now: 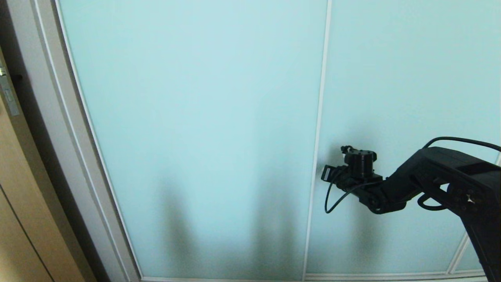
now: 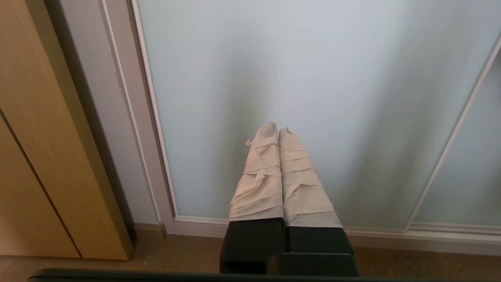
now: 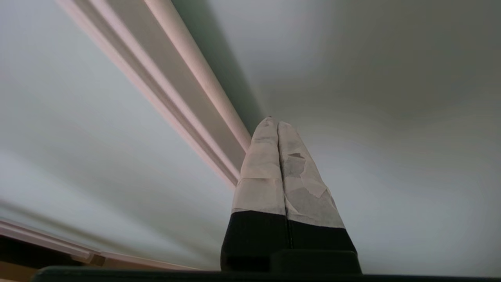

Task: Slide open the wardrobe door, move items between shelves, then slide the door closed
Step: Close the door

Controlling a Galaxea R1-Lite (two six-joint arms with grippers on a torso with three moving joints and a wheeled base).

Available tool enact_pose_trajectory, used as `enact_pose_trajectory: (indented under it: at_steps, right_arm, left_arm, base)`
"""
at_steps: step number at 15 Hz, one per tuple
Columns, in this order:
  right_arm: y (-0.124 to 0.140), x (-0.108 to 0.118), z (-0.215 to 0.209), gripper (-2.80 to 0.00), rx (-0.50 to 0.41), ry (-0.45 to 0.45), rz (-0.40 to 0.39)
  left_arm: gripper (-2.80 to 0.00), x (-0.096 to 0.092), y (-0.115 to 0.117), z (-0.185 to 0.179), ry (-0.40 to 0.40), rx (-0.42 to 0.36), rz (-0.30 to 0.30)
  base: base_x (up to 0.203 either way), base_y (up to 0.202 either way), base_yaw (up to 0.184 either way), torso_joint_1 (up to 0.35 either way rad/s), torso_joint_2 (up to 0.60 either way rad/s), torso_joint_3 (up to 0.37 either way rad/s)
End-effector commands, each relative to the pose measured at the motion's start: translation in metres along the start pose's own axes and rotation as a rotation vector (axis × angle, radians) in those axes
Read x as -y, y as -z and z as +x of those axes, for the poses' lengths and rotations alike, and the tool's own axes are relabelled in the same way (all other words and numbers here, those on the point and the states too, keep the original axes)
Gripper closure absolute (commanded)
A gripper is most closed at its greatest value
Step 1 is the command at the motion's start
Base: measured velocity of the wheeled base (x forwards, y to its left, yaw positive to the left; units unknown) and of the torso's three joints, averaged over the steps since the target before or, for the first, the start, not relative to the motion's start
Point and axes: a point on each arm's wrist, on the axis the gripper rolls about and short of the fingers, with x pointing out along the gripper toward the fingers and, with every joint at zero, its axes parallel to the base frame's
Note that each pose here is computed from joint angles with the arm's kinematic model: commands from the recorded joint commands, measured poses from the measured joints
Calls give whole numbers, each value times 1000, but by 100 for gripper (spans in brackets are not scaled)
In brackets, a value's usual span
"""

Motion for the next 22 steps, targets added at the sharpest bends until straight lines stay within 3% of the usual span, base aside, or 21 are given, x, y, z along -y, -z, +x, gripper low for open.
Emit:
enact_pose_trajectory:
  at_steps: [1, 4, 8, 11, 15, 18, 22]
  right_arm:
    - [1, 1, 0, 0, 0, 1, 2]
    - [-10, 0, -8, 0, 25, 15, 3]
    - [-51, 0, -44, 0, 108, 60, -40]
    - [-87, -4, -99, 0, 170, 82, -125]
    - [-109, -16, -208, 0, 244, 97, -234]
    - [-74, -20, -288, 0, 215, 87, -295]
    - [-26, -16, -387, 0, 282, 50, -331]
  left_arm:
    - [0, 0, 0, 0, 0, -2, 0]
    - [0, 0, 0, 0, 0, -2, 0]
    - [0, 0, 0, 0, 0, -2, 0]
    - [0, 0, 0, 0, 0, -2, 0]
    - [0, 0, 0, 0, 0, -2, 0]
    - [0, 0, 0, 0, 0, -2, 0]
    - [0, 0, 0, 0, 0, -2, 0]
  base:
    - [0, 0, 0, 0, 0, 0]
    - [0, 0, 0, 0, 0, 0]
    - [0, 0, 0, 0, 0, 0]
    - [0, 0, 0, 0, 0, 0]
    - [0, 0, 0, 0, 0, 0]
    - [0, 0, 0, 0, 0, 0]
    - [0, 0, 0, 0, 0, 0]
